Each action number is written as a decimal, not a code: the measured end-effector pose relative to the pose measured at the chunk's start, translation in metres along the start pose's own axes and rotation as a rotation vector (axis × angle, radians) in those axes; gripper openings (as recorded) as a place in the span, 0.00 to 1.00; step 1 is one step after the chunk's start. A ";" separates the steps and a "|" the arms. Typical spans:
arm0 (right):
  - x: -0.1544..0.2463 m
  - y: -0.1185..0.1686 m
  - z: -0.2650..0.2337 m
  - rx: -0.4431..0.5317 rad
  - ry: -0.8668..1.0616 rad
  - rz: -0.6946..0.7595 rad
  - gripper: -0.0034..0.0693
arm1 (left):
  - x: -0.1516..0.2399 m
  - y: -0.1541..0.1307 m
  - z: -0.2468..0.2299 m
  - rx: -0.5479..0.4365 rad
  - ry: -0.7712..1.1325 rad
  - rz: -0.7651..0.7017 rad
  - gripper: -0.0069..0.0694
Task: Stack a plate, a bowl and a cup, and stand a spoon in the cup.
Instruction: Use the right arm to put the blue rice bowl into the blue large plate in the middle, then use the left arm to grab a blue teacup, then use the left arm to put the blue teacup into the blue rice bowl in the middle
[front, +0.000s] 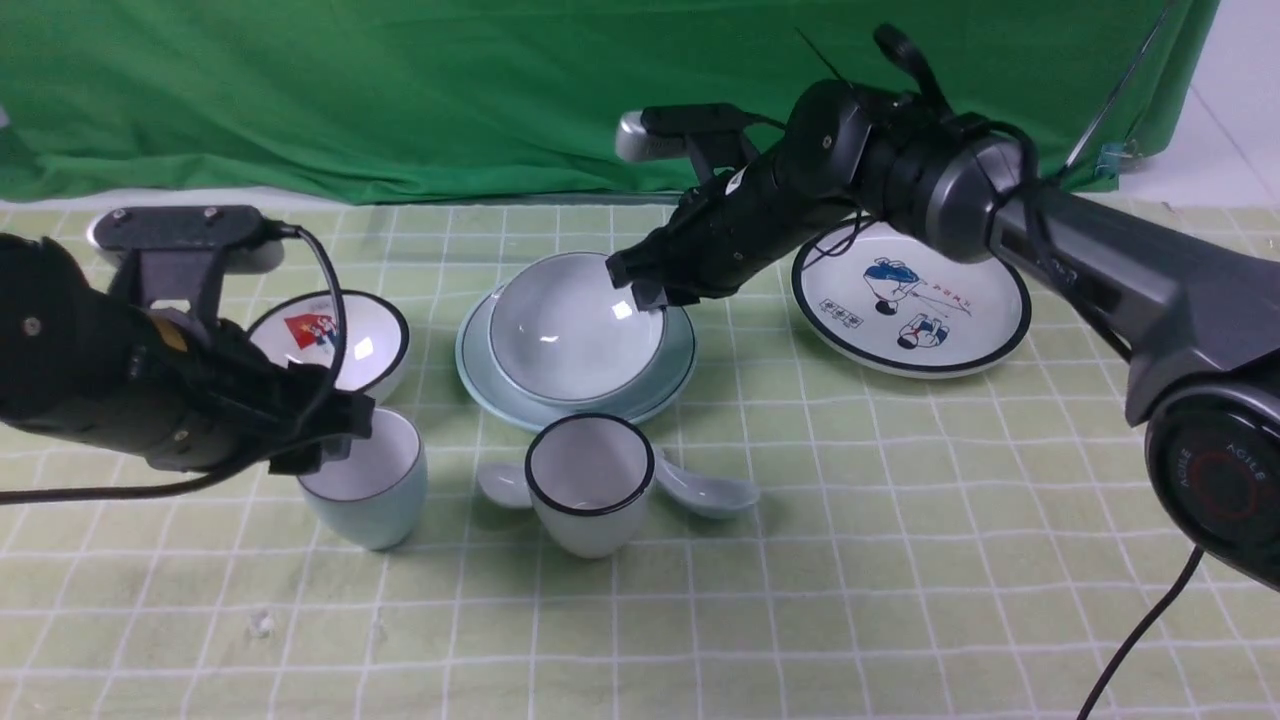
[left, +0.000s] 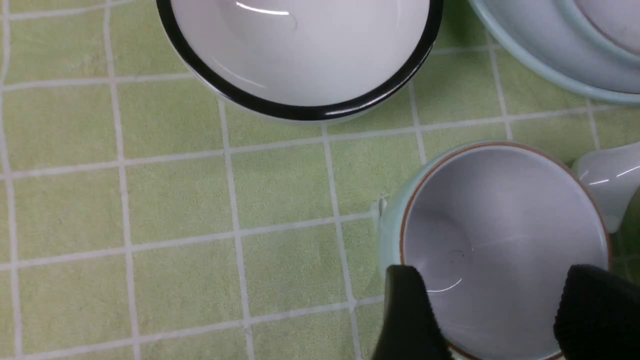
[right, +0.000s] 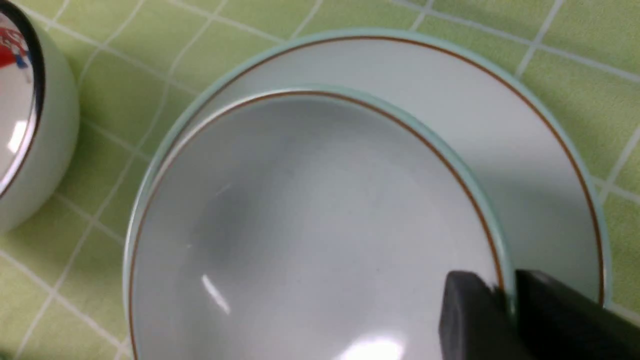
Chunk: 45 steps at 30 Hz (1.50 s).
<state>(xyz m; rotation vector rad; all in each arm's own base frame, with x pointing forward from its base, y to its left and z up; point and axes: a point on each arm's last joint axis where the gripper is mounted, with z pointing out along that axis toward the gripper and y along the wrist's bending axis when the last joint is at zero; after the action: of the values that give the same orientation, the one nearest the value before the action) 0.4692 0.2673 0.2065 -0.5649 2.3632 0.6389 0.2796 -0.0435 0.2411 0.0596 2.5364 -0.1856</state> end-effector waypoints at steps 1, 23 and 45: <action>0.000 0.000 0.000 -0.001 0.001 0.003 0.31 | 0.000 0.000 0.003 -0.001 0.005 -0.001 0.54; -0.025 0.025 -0.150 -0.013 0.208 -0.220 0.39 | -0.012 -0.003 0.038 0.019 0.040 -0.085 0.09; 0.000 0.012 -0.103 0.013 0.295 -0.205 0.39 | -0.135 -0.074 0.116 0.163 0.097 0.188 0.09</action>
<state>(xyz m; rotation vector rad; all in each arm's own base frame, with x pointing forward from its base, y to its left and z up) 0.4163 0.2188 0.2816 -0.9367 2.5315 0.4732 0.4495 -0.1338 0.2309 0.3770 2.5879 -0.3208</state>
